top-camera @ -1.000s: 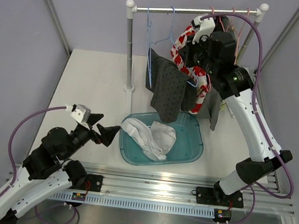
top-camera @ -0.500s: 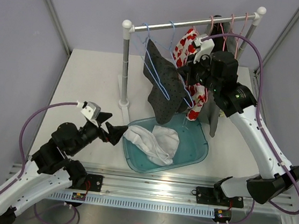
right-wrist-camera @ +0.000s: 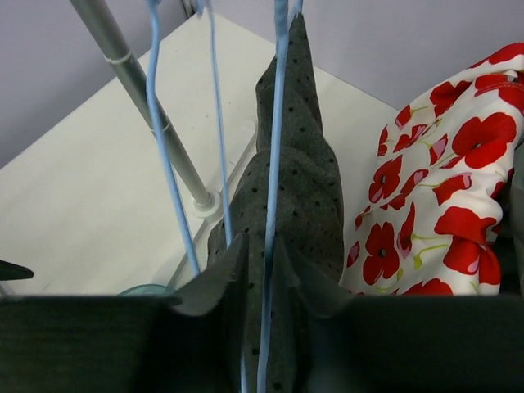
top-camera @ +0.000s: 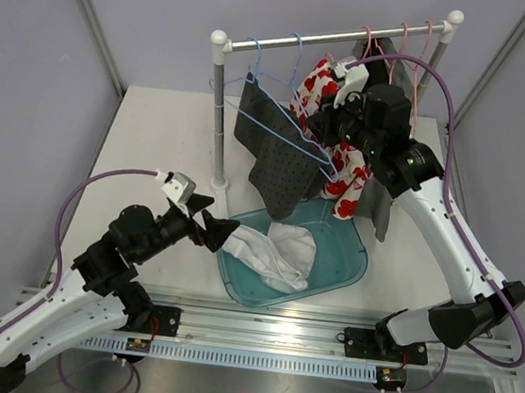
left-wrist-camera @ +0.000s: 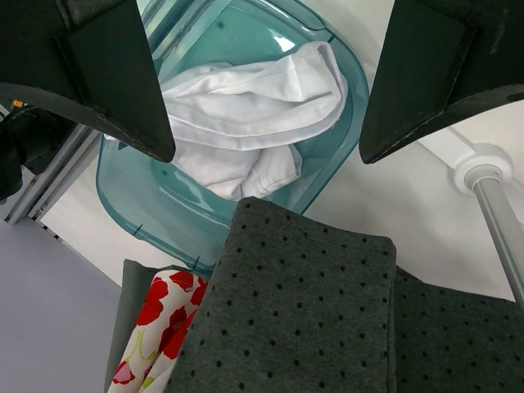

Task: Remove the skirt from the hanger

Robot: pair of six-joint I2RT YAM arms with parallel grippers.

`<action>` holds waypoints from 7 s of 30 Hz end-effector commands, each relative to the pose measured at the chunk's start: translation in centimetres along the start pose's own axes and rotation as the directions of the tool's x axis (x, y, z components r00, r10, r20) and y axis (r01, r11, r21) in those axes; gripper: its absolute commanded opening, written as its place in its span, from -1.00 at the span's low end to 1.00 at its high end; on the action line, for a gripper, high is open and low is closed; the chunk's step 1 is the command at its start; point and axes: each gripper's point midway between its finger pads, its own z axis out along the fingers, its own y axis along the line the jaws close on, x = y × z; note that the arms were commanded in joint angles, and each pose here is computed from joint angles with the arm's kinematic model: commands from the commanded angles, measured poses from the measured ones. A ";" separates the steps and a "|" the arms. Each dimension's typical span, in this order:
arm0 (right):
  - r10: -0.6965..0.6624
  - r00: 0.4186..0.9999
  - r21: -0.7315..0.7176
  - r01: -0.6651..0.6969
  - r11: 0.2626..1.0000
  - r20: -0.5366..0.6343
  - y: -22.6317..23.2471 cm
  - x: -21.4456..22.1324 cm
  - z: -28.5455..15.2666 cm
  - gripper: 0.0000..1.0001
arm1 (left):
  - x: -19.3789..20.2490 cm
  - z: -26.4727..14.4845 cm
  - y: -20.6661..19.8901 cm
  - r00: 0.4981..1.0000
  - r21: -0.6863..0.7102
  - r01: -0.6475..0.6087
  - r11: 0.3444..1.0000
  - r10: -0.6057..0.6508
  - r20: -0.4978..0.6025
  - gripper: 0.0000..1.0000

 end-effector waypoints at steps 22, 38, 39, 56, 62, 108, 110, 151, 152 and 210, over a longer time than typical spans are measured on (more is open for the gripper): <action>-0.086 0.993 0.030 0.084 0.996 0.083 -1.2 -6.9 4.4 -1.00 | -4.8 1.0 4.6 0.980 -0.257 -0.132 0.957 0.166 0.114 0.98; -0.208 0.973 -0.022 0.212 0.977 0.100 1.1 -7.2 -5.2 -1.00 | -6.4 4.2 8.8 0.994 -0.158 0.035 0.987 -0.018 0.106 0.97; -0.217 0.972 -0.034 0.221 0.975 0.085 1.2 -6.7 -5.7 -1.00 | -6.0 3.9 8.6 0.996 -0.151 0.030 0.988 -0.017 0.090 0.97; -0.395 0.914 -0.041 0.400 0.916 0.091 2.5 -5.1 -21.0 -1.00 | -8.7 -4.0 -2.6 0.982 0.254 -0.104 0.962 0.059 0.179 0.98; -0.399 0.903 -0.236 0.427 0.873 0.159 7.2 -3.3 -25.3 -1.00 | -12.1 -3.8 -6.3 0.981 0.360 -0.077 0.930 0.005 0.196 0.98; -0.039 0.987 -0.510 0.115 0.853 0.156 9.7 -4.8 -21.0 -1.00 | -8.8 6.4 -19.0 0.990 0.393 -0.122 0.912 0.083 0.113 0.00; -0.041 0.986 -0.509 0.118 0.852 0.161 9.8 -4.9 -21.2 -1.00 | -8.5 6.8 -18.5 0.989 0.369 -0.133 0.920 0.097 0.114 -0.54; -0.230 0.967 0.246 0.199 0.949 0.106 -3.1 -5.8 -23.7 -1.00 | -26.2 -24.1 2.1 0.770 -0.035 -0.052 0.998 0.062 0.635 -1.00; -0.234 0.967 0.258 0.202 0.945 0.101 -3.3 -5.7 -23.7 -1.00 | -26.3 -24.8 2.3 0.761 -0.022 -0.039 0.999 0.044 0.647 -1.00; -0.414 0.910 0.230 0.408 0.883 -0.026 -6.6 -7.9 -20.4 -1.00 | -7.7 -15.5 6.0 0.989 -0.280 0.035 0.959 0.007 0.148 0.98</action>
